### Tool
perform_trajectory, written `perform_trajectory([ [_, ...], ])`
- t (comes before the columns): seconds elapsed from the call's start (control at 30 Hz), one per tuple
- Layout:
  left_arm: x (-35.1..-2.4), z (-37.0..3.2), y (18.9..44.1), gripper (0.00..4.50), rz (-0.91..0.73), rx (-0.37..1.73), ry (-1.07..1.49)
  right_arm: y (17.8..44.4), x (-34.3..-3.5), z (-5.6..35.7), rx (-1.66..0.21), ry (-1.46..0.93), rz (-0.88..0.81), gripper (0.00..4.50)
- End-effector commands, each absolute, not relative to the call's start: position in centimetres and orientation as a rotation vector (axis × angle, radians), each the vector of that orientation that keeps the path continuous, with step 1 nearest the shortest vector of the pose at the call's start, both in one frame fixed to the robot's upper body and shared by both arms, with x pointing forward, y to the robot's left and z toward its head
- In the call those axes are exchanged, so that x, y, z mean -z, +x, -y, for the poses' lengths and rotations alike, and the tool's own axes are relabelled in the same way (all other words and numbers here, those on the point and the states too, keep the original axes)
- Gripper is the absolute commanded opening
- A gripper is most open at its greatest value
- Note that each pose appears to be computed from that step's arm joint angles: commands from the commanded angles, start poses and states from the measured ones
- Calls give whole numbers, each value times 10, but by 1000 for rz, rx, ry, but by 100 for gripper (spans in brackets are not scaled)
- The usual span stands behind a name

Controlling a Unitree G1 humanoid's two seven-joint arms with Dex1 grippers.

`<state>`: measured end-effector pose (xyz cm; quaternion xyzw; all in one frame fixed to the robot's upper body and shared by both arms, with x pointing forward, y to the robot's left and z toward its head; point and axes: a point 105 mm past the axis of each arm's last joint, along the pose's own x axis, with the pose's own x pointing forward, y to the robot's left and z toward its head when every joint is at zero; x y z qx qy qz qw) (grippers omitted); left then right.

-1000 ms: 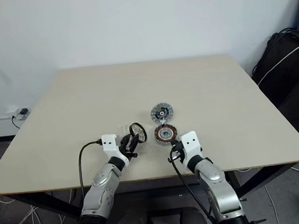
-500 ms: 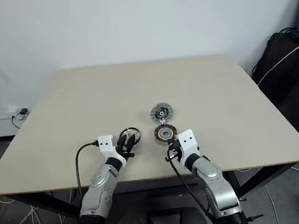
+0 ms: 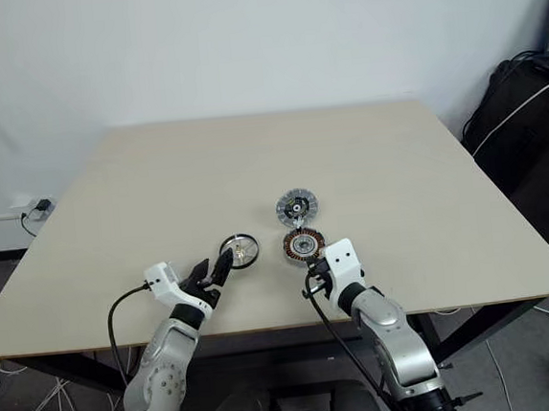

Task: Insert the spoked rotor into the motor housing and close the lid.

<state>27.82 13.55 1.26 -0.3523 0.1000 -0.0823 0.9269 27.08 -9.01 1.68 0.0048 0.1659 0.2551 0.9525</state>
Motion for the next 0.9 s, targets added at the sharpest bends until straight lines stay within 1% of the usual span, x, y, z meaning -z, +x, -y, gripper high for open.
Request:
perform_trajectory([
  [0.03, -20, -126, 291, 425, -212, 154, -857, 278, -31, 85, -537, -5, -286, 0],
  [0.2, -18, -122, 306, 425, -254, 145, -907, 278, -31, 88, -526, -4, -286, 0],
  [0.37, -9, -117, 316, 425, -331, 104, -931, 278, -31, 90, -512, 0, -284, 0],
  [0.5, -6, -115, 321, 425, -363, 78, -963, 277, -31, 91, -504, 3, -283, 0],
  [0.67, -6, -111, 325, 425, -380, 86, -988, 277, -31, 92, -496, 4, -283, 0],
  [0.9, -4, -103, 324, 425, -425, 120, -1041, 277, -32, 92, -494, 3, -281, 0],
])
